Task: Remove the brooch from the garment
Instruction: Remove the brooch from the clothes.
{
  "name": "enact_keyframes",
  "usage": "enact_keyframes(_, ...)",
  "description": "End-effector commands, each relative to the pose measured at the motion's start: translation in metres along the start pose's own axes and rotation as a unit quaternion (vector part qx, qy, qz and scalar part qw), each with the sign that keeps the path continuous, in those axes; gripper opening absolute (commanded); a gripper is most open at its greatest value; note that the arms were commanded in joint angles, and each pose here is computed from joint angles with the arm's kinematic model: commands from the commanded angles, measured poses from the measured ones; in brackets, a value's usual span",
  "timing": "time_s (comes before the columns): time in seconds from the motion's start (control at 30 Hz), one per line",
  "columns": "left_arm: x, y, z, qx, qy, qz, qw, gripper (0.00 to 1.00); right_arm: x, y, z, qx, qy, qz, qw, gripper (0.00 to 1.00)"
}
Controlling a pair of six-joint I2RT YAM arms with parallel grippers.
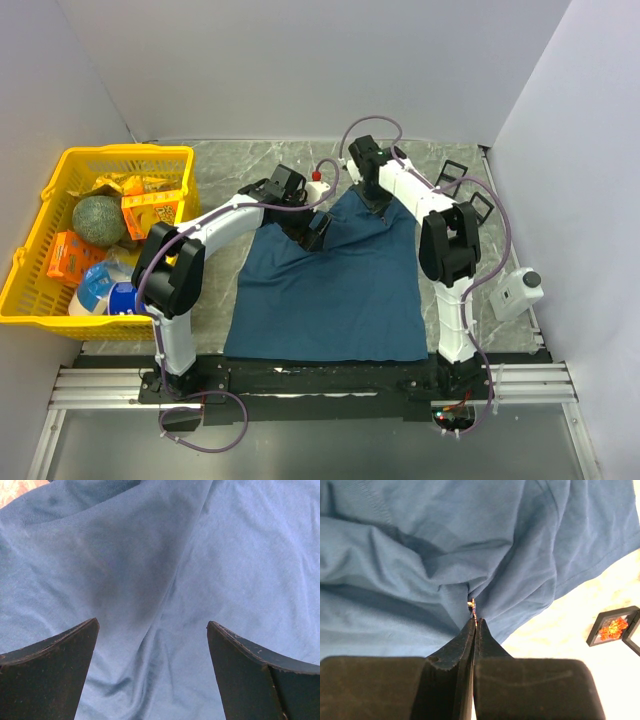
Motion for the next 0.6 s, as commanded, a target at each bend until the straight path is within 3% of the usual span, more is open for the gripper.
enact_keyframes(0.0, -0.004, 0.027, 0.038, -0.054, -0.034, 0.002, 0.998, 0.96, 0.008, 0.051, 0.008, -0.028, 0.001, 0.062, 0.998, 0.00)
enact_keyframes(0.3, -0.004, 0.046, 0.063, -0.084, -0.068, -0.004, 0.994, 0.96, 0.051, 0.092, 0.012, -0.074, 0.032, 0.218, 0.973, 0.00)
enact_keyframes(0.57, 0.006, 0.064, 0.081, -0.111, -0.082, 0.021, 0.990, 0.96, 0.062, 0.119, 0.028, -0.183, 0.052, 0.263, 0.946, 0.00)
Point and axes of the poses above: each gripper's point midway between its finger pads, its own y axis back along the fingers, its own x axis along the line the jaws close on, z = x × y, the point moved 2 cm from there along y, back along the fingers, and after that the axes turned 14 degrees about -y, right-handed, at the moved point
